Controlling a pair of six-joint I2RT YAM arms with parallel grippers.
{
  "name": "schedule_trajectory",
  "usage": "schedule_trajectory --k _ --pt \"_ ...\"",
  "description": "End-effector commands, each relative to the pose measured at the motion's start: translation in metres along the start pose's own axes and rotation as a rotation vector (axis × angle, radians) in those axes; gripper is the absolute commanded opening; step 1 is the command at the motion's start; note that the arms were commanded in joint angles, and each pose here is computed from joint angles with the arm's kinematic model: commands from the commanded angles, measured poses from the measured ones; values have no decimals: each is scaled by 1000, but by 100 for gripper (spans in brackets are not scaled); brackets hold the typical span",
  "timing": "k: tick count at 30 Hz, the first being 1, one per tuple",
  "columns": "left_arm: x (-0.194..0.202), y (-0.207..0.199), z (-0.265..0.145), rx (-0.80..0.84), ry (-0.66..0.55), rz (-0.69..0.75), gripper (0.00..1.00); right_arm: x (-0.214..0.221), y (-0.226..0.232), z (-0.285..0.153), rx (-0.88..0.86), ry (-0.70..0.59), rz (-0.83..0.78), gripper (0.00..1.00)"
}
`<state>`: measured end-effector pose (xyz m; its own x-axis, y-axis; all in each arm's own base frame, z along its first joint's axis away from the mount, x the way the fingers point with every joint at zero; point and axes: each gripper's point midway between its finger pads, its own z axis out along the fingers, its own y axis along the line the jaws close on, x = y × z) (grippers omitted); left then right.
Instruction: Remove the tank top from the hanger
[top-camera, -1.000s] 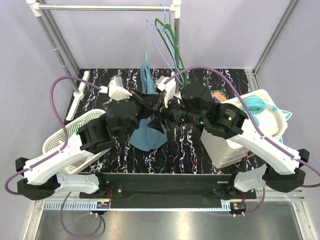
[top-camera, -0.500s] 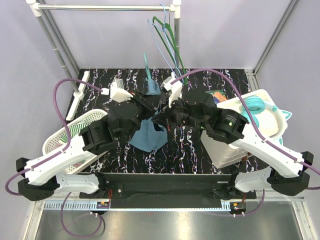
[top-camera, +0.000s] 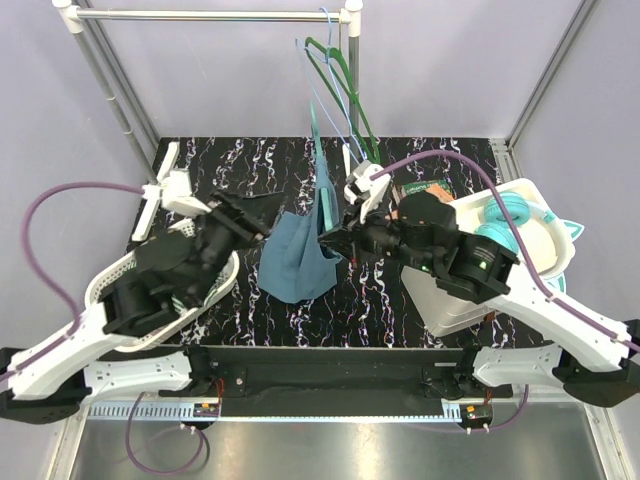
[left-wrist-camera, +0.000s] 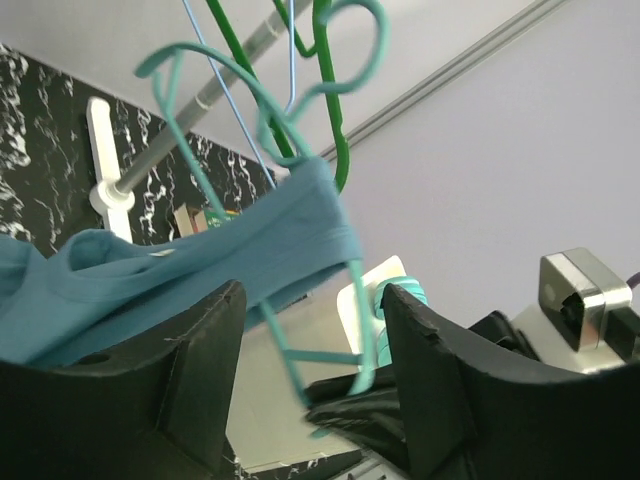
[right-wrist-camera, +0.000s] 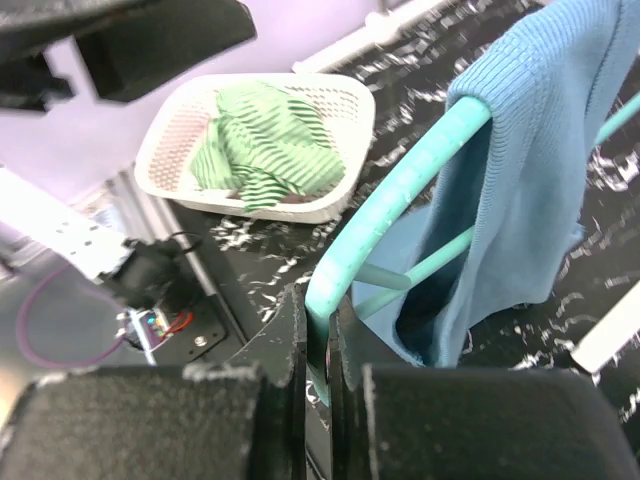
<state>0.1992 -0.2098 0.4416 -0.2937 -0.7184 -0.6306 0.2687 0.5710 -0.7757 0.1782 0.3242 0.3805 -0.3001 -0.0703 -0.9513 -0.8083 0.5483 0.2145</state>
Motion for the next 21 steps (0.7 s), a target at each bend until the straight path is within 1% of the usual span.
schedule_trajectory --k 1,2,4,5,6,8,9,10,11,12,13,14,16,17,20,21 --pt "-22 1 -19 79 -41 102 69 -50 25 -34 -138 -175 -54 0" --pt "-28 2 -23 82 -47 101 71 -48 28 -37 -159 -171 -61 0" --pt "-39 -4 -28 88 -52 98 80 -39 35 -44 -211 -156 -77 0" --pt "-39 -10 -26 99 -44 109 82 -36 37 -45 -223 -154 -82 0" --pt "-49 -23 -28 126 -52 114 83 -34 42 -50 -256 -153 -95 0" --pt "-47 -39 -27 169 -15 114 87 -28 43 -52 -277 -147 -127 0" --pt "-49 -49 -21 167 -8 75 88 -30 46 -55 -291 -156 -137 0" --pt "-41 -49 -19 165 38 58 87 -30 46 -56 -297 -162 -156 0" --pt "-38 -53 -16 167 58 22 83 -31 47 -57 -304 -167 -168 0" --pt "-38 -52 -7 149 63 -66 81 -32 48 -60 -310 -174 -179 0" --pt "-31 -56 -6 169 108 -112 74 -34 49 -61 -312 -181 -186 0" --pt "-31 -51 0 140 110 -209 72 -35 49 -63 -316 -186 -188 0" --pt "-26 -53 7 148 136 -280 70 -39 50 -67 -320 -203 -190 0" --pt "-29 -51 11 131 130 -346 69 -39 51 -68 -322 -206 -191 0" --pt "-30 -49 21 112 120 -423 69 -36 51 -70 -327 -214 -192 0" --pt "-33 -53 22 131 117 -433 68 -33 50 -70 -329 -211 -192 0"
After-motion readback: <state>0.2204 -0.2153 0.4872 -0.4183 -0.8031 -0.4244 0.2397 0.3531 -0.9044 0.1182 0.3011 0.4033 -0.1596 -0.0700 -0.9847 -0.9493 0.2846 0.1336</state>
